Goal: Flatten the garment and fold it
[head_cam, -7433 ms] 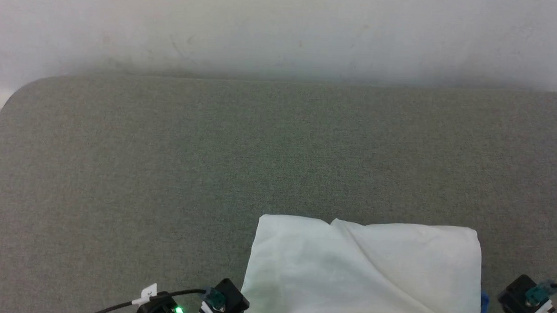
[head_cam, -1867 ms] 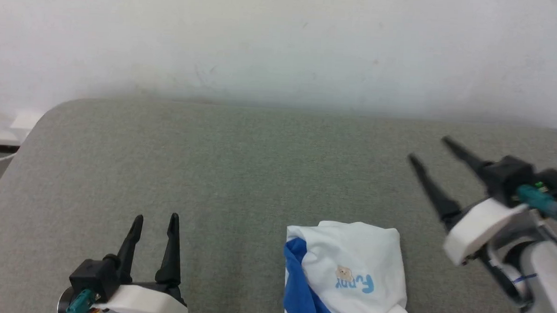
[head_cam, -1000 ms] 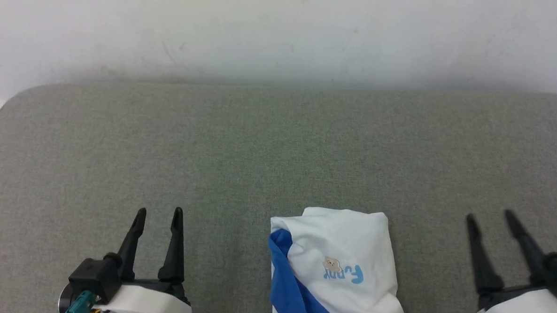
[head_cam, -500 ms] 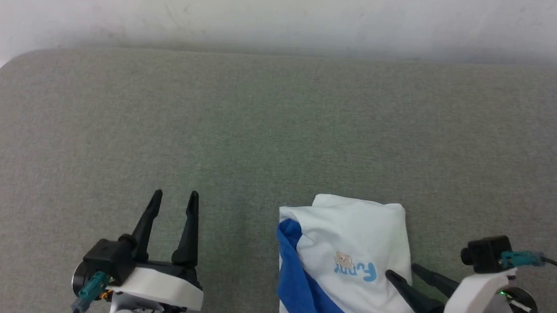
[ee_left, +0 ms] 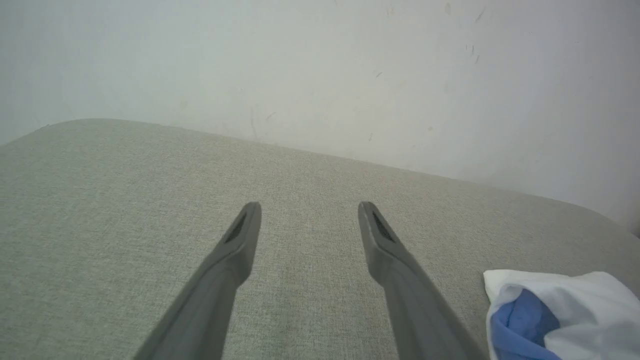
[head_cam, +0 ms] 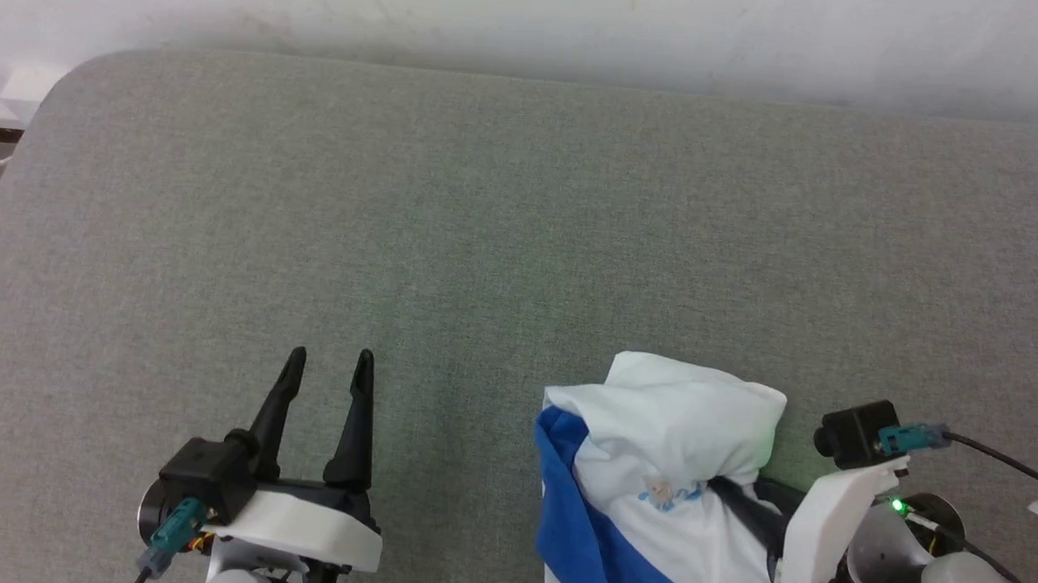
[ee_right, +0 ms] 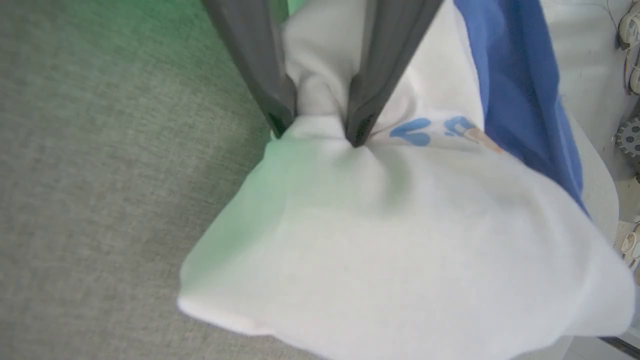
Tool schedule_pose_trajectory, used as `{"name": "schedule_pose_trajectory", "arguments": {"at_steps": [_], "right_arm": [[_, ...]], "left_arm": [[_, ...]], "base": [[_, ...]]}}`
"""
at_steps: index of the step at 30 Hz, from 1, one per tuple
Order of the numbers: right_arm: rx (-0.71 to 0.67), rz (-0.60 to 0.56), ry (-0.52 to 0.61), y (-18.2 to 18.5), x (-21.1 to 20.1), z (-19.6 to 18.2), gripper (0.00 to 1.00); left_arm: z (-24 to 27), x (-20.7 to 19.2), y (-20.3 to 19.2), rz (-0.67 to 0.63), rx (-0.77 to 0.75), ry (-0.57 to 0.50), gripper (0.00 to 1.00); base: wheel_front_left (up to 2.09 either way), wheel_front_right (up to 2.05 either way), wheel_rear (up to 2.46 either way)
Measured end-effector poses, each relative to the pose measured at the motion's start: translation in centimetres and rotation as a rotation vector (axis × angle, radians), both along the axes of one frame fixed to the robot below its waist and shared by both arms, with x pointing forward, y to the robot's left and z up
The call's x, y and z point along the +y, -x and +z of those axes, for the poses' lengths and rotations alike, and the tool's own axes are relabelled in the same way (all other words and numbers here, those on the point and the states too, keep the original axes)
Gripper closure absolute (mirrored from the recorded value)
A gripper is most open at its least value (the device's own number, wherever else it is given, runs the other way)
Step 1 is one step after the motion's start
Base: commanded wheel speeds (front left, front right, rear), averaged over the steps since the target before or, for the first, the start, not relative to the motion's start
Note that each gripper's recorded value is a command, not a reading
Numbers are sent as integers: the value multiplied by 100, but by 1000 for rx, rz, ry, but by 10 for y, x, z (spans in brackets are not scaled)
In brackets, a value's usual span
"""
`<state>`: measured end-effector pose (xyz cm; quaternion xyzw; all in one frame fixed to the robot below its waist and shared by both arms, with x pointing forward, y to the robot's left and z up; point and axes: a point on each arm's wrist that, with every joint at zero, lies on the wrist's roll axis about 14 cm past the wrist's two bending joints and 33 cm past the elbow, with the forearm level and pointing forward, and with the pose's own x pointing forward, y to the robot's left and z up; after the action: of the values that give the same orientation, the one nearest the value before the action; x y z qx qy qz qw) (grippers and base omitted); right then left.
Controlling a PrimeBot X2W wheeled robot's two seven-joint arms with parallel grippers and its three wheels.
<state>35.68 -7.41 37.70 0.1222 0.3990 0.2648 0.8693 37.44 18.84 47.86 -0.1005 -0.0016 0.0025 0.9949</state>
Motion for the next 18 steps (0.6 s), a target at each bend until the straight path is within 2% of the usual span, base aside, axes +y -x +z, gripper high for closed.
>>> {"name": "schedule_pose_trajectory", "arguments": {"at_steps": [8,12,18], "right_arm": [[-119,31,74,-8,-10,14,100],[-182,73,223,-13,-42,26,100],[-234,94,461,-21,-105,49,100]], "left_arm": [[7,-8,-3,-22,-22,4,0],[11,-32,-11,-92,-39,17,0],[19,-88,-28,-257,-72,47,0]], "base": [[0,0,0],[0,0,0],[0,0,0]]}}
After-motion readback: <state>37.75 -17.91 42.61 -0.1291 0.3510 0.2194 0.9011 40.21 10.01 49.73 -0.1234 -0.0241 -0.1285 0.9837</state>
